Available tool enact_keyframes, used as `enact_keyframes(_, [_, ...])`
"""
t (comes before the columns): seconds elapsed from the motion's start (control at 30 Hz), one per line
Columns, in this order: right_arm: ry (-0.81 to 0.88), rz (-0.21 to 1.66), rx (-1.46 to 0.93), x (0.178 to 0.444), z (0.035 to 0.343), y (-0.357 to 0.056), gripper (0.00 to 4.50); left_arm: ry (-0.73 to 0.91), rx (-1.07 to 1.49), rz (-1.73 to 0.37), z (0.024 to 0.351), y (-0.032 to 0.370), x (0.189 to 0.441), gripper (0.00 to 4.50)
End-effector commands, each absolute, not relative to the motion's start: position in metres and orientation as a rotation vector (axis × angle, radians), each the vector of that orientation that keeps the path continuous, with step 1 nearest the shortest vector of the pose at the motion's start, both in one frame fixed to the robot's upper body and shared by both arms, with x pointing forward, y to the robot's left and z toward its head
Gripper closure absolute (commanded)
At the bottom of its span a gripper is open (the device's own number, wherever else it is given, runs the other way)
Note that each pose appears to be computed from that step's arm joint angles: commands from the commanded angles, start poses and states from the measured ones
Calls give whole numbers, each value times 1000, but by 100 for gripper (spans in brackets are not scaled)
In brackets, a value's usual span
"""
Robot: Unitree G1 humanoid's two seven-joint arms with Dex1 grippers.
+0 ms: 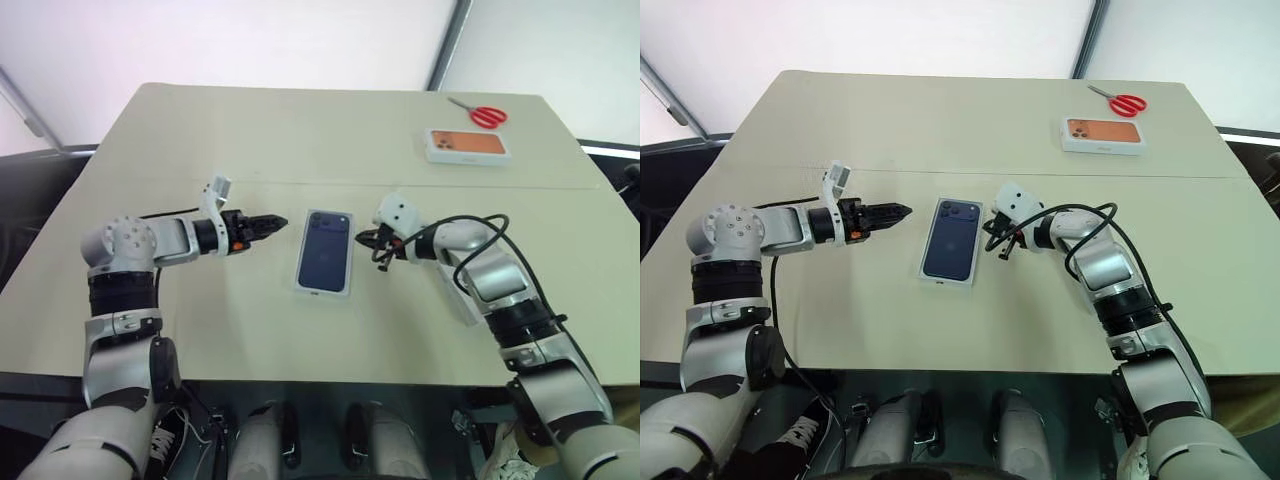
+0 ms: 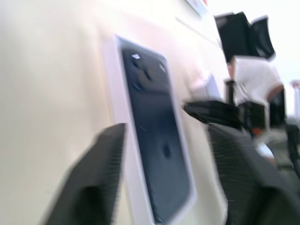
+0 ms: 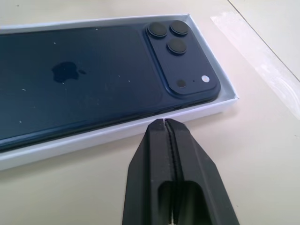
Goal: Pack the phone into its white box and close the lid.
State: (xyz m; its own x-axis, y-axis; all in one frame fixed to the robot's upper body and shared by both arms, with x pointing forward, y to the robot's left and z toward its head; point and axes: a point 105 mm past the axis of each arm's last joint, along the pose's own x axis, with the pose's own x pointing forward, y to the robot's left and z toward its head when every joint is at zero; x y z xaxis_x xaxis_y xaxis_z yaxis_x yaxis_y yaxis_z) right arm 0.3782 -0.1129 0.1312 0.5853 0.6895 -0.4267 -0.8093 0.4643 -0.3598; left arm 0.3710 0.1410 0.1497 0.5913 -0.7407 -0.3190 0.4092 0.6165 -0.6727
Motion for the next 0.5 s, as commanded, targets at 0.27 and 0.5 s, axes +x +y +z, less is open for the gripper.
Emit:
enact_keyframes(0.27, [238,949,-670,375,122,-109,450,702,-316,-761,105,109,361,448])
enact_keyframes(0.5, [262,961,-701,369,114,-111,450,708,-342,-905,110,67,352,448])
